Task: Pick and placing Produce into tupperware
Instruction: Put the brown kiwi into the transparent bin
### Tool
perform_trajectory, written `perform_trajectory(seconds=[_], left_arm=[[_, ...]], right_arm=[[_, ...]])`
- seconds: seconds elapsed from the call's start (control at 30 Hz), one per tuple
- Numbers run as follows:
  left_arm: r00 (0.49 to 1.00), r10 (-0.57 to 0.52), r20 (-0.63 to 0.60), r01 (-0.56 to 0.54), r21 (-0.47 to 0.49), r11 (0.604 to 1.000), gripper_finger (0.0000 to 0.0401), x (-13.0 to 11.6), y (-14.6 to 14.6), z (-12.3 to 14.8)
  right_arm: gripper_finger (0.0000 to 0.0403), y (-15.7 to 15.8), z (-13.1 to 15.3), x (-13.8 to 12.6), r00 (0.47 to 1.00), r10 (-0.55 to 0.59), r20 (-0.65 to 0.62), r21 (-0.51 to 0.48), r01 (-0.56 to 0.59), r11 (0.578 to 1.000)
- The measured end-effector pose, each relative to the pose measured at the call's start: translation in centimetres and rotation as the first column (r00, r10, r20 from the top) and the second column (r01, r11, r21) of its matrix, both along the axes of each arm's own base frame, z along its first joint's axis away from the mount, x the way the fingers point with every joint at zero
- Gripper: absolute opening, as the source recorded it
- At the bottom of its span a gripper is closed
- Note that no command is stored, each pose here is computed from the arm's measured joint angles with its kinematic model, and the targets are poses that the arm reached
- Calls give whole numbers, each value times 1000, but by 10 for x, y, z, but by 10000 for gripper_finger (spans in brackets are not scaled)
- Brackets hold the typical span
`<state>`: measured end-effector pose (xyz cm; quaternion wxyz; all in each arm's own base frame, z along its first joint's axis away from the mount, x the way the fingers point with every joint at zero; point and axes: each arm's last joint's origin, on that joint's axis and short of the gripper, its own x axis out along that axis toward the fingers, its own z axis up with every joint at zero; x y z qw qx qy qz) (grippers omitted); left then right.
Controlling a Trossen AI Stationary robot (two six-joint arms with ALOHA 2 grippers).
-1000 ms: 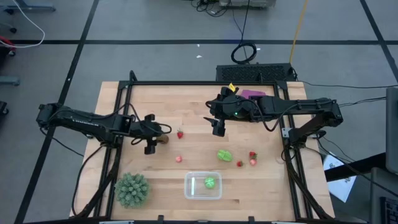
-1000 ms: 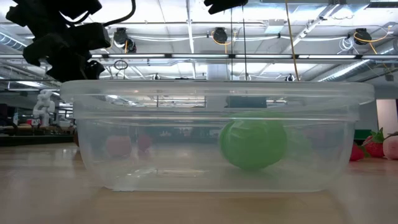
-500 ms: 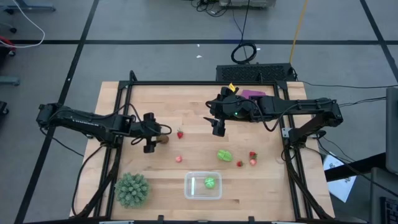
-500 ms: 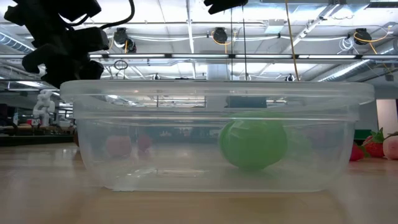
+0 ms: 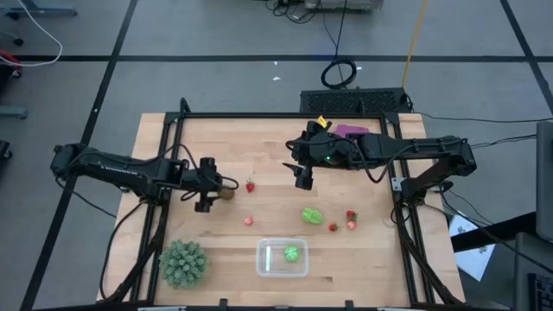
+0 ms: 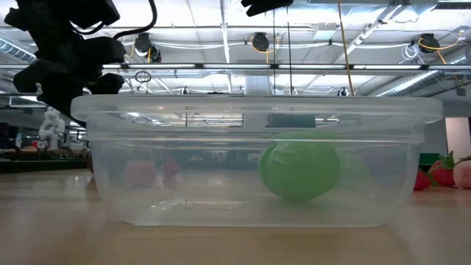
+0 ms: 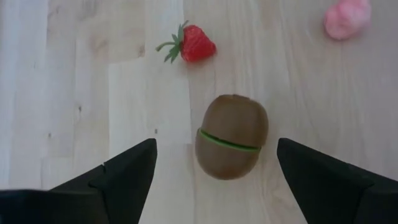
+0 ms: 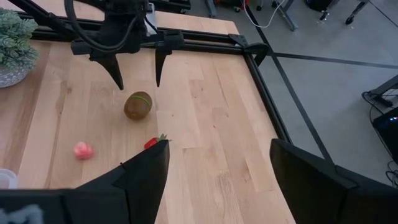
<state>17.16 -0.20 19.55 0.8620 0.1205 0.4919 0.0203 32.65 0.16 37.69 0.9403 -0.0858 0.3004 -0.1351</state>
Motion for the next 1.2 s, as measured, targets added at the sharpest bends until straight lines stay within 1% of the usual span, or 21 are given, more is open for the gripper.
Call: perform_trajectory(seconds=[0.1, 0.27, 0.4, 0.6, 0.83, 1.2], left_arm=[[1000, 1, -4, -1, 2, 1000, 340, 0, 4, 0], [1000, 19, -17, -19, -27, 999, 340, 3, 9, -3], [998, 0, -63, -1, -14, 1000, 340, 9, 11, -11], [983, -22, -185, 22, -5, 1000, 340, 17, 11, -31], [966, -37, -254, 45, 22, 999, 340, 23, 12, -44], [977, -52, -205, 61, 37, 997, 340, 30, 12, -44]], right_arm=[[267, 0, 0, 0, 1000, 0, 6, 0, 0, 1000], [267, 0, 2, 1, 1000, 0, 26, 1, 0, 1000], [267, 0, 3, 2, 999, 0, 38, 1, 0, 1000], [267, 0, 3, 2, 999, 0, 37, 1, 0, 1000], [267, 0, 3, 2, 999, 0, 38, 1, 0, 1000], [267, 0, 3, 2, 999, 0, 37, 1, 0, 1000]])
